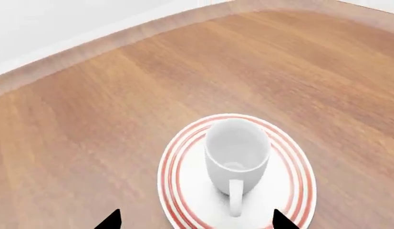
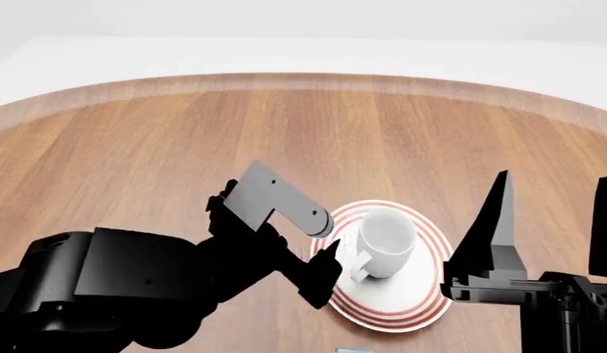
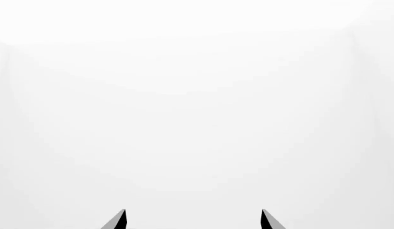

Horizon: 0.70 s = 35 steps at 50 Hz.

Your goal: Pick up the white mug and put it on the plate, and put the chocolate pudding to the right of the plate.

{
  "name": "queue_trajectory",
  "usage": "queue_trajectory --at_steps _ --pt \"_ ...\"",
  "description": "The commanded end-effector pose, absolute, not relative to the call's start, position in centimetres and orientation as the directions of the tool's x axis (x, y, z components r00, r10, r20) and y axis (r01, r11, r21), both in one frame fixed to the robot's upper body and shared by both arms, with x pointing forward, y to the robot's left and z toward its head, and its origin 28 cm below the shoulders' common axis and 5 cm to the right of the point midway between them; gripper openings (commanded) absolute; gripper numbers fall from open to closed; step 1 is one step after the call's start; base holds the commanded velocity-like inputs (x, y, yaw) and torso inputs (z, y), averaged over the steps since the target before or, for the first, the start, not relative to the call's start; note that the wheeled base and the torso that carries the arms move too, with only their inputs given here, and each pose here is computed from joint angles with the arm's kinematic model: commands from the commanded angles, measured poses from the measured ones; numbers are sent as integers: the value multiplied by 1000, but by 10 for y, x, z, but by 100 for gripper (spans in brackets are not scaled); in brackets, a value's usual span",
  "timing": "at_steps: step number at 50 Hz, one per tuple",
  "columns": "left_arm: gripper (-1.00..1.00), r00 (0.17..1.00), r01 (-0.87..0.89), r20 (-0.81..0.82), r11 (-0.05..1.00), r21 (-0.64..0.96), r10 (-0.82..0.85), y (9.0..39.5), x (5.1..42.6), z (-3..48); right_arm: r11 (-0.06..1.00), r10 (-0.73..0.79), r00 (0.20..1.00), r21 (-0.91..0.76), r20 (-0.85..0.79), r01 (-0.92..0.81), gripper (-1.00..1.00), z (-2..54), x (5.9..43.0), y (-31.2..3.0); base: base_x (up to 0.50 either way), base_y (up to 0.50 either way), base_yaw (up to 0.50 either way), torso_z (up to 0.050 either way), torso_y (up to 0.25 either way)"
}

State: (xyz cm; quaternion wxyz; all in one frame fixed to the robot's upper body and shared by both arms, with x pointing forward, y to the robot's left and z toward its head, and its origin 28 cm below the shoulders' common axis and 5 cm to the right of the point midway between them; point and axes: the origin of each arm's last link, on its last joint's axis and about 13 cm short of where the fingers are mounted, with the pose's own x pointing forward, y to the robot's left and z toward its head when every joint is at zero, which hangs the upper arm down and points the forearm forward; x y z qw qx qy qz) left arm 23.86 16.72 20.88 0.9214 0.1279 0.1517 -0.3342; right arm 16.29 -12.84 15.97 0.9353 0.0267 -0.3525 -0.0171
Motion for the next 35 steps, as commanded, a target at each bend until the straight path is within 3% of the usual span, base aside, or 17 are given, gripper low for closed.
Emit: queue_trajectory --at_steps 1,13,14,35 --pt "100 773 604 -314 791 97 -552 186 234 208 998 -43 753 54 657 9 100 160 163 -127 0 0 0 0 0" --pt "100 854 493 -230 867 69 -467 211 229 212 999 -36 754 46 656 8 100 161 162 -125 0 0 0 0 0" --pt "100 873 474 -169 877 73 -458 216 226 216 999 -32 757 43 653 5 100 160 162 -124 0 0 0 0 0" --pt "100 934 356 -8 925 130 -358 231 223 223 999 10 783 -32 623 13 100 165 152 -113 0 0 0 0 0"
